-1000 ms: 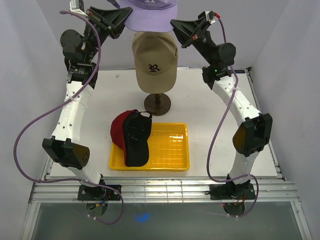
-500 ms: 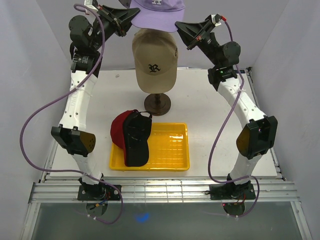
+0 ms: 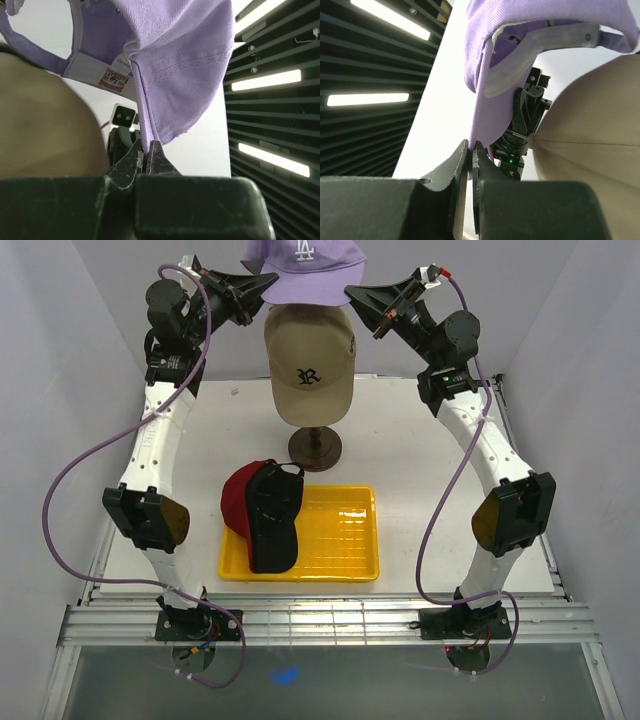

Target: Stack the hats

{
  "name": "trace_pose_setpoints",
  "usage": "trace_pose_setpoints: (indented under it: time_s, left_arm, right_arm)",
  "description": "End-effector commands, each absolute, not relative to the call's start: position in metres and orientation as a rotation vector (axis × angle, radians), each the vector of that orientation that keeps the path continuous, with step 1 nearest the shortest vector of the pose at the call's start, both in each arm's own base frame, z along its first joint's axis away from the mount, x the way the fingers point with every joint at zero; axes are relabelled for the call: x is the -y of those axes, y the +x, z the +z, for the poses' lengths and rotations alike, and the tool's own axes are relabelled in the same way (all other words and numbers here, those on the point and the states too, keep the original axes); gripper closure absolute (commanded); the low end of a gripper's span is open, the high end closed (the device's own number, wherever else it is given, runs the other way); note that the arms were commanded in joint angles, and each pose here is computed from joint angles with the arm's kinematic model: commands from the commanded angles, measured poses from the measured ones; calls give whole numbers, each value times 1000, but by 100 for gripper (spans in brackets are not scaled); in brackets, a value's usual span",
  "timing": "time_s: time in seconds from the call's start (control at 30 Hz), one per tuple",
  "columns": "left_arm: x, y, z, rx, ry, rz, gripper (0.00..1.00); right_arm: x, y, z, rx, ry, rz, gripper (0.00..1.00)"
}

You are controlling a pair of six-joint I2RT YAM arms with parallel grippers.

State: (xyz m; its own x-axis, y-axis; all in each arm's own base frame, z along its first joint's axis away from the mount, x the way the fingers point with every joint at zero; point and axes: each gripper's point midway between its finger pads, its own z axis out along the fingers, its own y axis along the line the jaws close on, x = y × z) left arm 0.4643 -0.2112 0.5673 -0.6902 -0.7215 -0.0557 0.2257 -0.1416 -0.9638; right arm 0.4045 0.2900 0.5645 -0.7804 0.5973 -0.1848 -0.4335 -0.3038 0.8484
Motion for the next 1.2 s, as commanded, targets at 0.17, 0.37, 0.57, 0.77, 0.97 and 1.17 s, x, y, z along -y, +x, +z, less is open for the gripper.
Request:
trace_pose_setpoints:
  time_s: [0.17, 0.37, 0.57, 0.77, 0.97, 1.17]
  left_arm:
    - [218, 449, 523, -1642, -542, -1886, 100]
    - [221, 439, 516, -1679, -490, -1897, 100]
    - [220, 426, 521, -1665, -420, -1905, 100]
    - [220, 417, 521, -1678, -381, -1896, 100]
    - [214, 410, 508, -1689, -398, -1893, 100]
    - [206, 405, 501, -1692, -398, -1881, 100]
  right_arm:
    - [-287, 349, 595, -1225, -48, 2023, 92]
    - [-284, 345, 588, -1252, -65, 1972, 92]
    - [-280, 336, 583, -1257, -91, 1958, 92]
    - [-280, 332, 578, -1274, -113, 1946, 92]
    - [-281, 329, 566, -1296, -126, 1946, 92]
    - [-282, 328, 557, -1314, -137, 1931, 92]
